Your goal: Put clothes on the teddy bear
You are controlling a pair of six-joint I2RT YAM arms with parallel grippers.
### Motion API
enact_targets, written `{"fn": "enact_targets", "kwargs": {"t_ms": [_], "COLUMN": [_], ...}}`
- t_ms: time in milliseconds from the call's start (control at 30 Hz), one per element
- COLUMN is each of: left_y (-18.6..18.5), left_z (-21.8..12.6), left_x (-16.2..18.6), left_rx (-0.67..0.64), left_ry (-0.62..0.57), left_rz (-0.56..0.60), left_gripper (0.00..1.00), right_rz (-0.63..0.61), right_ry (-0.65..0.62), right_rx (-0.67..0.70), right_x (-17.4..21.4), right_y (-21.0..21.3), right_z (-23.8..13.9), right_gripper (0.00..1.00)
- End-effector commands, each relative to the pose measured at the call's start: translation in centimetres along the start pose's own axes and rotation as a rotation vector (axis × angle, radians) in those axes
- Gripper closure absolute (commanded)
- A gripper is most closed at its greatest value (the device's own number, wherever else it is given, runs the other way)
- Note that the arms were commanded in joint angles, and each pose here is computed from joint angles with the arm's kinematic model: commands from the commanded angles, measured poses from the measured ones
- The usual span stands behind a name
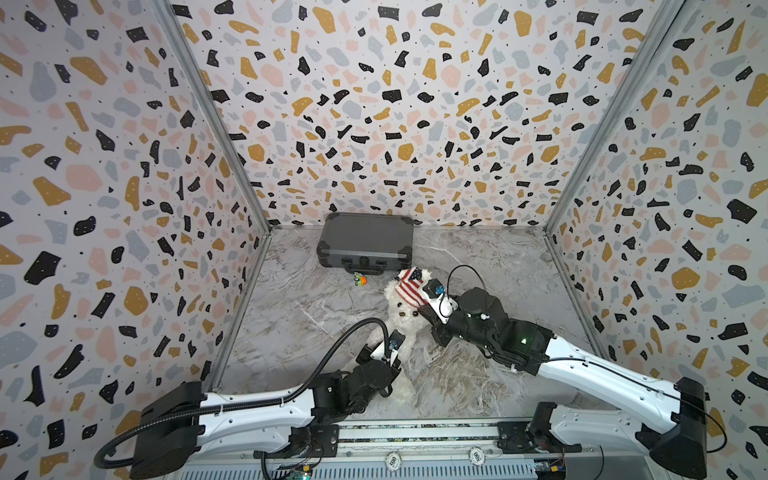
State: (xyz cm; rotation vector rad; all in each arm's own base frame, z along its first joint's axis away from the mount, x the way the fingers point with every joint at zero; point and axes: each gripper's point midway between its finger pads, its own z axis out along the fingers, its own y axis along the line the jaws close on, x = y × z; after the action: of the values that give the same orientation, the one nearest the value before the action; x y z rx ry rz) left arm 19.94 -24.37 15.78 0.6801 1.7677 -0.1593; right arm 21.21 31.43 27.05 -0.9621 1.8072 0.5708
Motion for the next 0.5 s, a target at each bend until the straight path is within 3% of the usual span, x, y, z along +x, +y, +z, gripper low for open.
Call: {"fn": "enact_targets", "kwargs": {"t_ms": [0,267,467], "left_y": [1.1,1.5,2.5], "left_z": [-0.7,-1.5,-2.3], "left_x": [-3.7,-5.1,-5.2], "left_rx": [-0.050,-0.045,-0.060], "left_ry": [-0.144,-0.210,-0.244], "left_rz": [-0.041,-0.036,-0.063], "left_gripper": [1.00,1.00,1.00], "right_rz": [-0.003,-0.043,-0.083], "right_ry": [-0.014,-0.027,-0.064], "right_rx": [-0.012,0.017,0.019], "right_x": [-1.5,-3.3,-4.8], "right_y": [0.8,1.8,3.0], "right_z": [-1.0,-1.7,-2.7], "right_gripper": [0.91,0.86,0.77]}}
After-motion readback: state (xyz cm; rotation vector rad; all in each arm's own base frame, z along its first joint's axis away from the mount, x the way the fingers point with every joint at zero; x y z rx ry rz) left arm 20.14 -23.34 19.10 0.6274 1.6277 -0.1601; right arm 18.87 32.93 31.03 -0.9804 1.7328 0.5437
